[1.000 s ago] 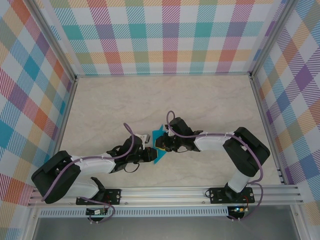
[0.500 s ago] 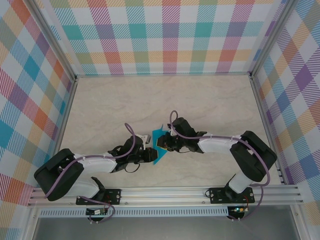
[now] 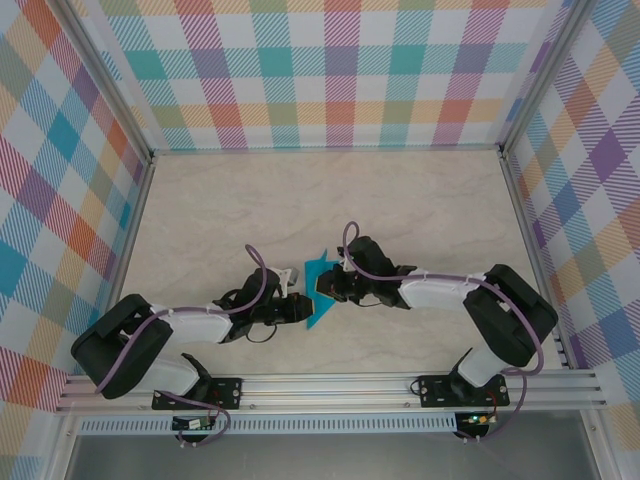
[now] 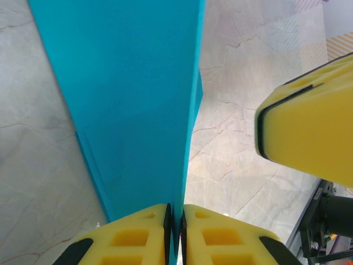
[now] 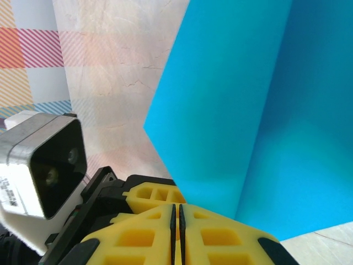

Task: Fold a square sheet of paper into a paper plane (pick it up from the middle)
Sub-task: Fourth fold the wing at the center of the table.

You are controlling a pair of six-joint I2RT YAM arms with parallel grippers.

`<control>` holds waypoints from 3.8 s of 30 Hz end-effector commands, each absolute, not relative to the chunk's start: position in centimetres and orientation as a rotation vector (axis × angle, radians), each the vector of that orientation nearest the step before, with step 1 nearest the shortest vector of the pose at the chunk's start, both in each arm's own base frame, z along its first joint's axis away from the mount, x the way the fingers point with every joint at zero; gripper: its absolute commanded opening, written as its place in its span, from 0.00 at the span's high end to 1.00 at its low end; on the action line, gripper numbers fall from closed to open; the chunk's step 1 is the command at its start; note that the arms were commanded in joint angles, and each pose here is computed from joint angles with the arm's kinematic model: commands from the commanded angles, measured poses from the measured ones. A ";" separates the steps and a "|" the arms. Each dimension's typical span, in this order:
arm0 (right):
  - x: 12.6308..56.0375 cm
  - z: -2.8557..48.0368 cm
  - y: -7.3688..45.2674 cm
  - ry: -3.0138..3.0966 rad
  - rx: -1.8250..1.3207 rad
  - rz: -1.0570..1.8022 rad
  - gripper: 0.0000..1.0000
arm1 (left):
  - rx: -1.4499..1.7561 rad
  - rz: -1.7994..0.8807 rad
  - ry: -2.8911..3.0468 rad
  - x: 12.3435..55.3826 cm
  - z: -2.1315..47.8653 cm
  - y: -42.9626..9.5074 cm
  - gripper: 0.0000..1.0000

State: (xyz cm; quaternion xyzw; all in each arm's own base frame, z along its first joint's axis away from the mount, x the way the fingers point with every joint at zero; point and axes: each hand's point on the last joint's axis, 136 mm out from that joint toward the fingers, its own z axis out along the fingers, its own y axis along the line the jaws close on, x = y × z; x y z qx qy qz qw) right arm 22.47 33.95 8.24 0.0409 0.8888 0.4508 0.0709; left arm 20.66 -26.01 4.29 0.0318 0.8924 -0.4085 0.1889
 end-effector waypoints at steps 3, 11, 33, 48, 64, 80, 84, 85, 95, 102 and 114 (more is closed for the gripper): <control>22.8 9.6 35.7 2.631 0.060 1.448 0.87 | 0.067 -1.217 2.514 20.7 3.9 -26.0 0.85; 23.1 8.8 36.1 2.659 0.071 1.437 0.87 | 0.025 -1.217 2.539 20.8 3.1 -25.5 0.86; 24.0 5.8 36.0 2.736 0.133 1.323 0.86 | 0.027 -1.244 2.551 21.1 3.0 -25.5 0.86; 24.0 6.0 35.1 2.736 0.124 1.255 0.86 | 0.057 -1.259 2.564 21.1 3.1 -25.6 0.86; 24.2 6.9 37.1 2.714 0.030 1.367 0.85 | 0.087 -1.321 2.572 21.4 2.9 -26.1 0.86; 25.2 3.6 36.0 2.779 0.118 1.244 0.85 | 0.079 -1.301 2.615 21.5 2.2 -25.7 0.82; 25.2 3.4 36.1 2.786 0.113 1.240 0.85 | 0.081 -1.278 2.622 21.4 2.6 -25.4 0.74; 25.2 3.4 36.1 2.786 0.114 1.239 0.85 | 0.077 -1.268 2.625 21.3 2.6 -25.2 0.73; 25.2 3.3 36.3 2.793 0.104 1.248 0.85 | 0.046 -1.201 2.596 20.9 4.0 -24.1 0.66; 25.2 3.2 36.4 2.797 0.104 1.257 0.85 | 0.031 -1.118 2.616 20.7 3.5 -24.0 0.66; 25.1 3.2 36.5 2.799 0.103 1.266 0.85 | 0.085 -1.070 2.636 20.6 3.0 -25.5 0.67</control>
